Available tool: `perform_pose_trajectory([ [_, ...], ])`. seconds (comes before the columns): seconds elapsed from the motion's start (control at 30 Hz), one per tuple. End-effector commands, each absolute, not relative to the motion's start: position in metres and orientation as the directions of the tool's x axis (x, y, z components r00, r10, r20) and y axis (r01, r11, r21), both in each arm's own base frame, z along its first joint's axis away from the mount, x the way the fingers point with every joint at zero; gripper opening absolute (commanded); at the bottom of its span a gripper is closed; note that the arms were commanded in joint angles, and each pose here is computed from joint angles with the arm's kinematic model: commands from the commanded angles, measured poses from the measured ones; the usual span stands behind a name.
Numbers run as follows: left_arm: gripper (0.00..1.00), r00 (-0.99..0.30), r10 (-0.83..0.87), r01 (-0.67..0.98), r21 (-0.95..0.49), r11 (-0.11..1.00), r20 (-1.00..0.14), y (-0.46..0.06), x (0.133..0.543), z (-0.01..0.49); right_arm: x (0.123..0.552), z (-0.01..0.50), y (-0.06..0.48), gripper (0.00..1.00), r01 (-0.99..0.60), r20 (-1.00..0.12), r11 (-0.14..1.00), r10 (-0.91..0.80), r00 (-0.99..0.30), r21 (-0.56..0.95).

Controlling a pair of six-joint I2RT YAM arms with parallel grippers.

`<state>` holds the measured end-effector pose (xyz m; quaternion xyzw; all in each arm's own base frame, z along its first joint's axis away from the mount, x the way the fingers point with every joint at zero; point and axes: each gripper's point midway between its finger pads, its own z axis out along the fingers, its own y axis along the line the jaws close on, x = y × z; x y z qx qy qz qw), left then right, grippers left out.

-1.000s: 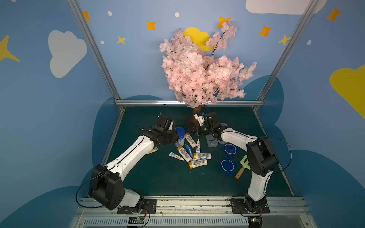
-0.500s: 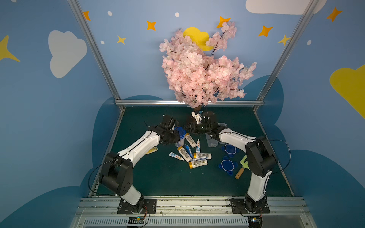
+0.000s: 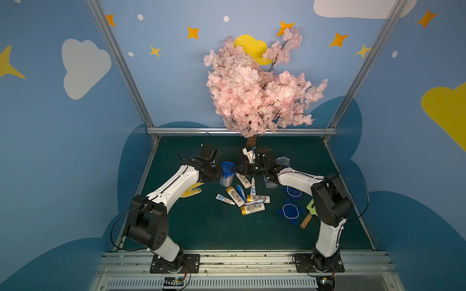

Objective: Take out toiletry kits
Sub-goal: Adjust the container at the center of the board, then unfasten the latch on the container.

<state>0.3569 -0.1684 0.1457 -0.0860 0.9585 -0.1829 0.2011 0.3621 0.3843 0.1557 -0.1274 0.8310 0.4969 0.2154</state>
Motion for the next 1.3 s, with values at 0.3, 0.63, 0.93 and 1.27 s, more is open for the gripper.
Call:
perform_pose_trajectory([
  [0.3,0.18,-0.839,-0.285,-0.086,-0.404,0.911,-0.464,-0.143,0.322,0.200,0.349,0.193,0.379,0.45,-0.478,-0.543,0.425,0.041,-0.839,0.769],
  [0.63,0.15,-0.843,-0.265,-0.002,-0.490,0.872,-0.468,-0.177,0.355,0.208,0.343,0.188,0.379,0.47,-0.443,-0.492,0.351,0.060,-0.868,0.825],
  [0.93,0.11,-0.866,-0.253,0.011,-0.522,0.853,-0.431,-0.196,0.378,0.190,0.355,0.169,0.379,0.45,-0.367,-0.412,0.314,0.089,-0.907,0.876],
  [1.27,0.10,-0.856,-0.239,0.058,-0.544,0.837,-0.458,-0.206,0.391,0.189,0.361,0.154,0.380,0.44,-0.328,-0.372,0.301,0.099,-0.923,0.895],
])
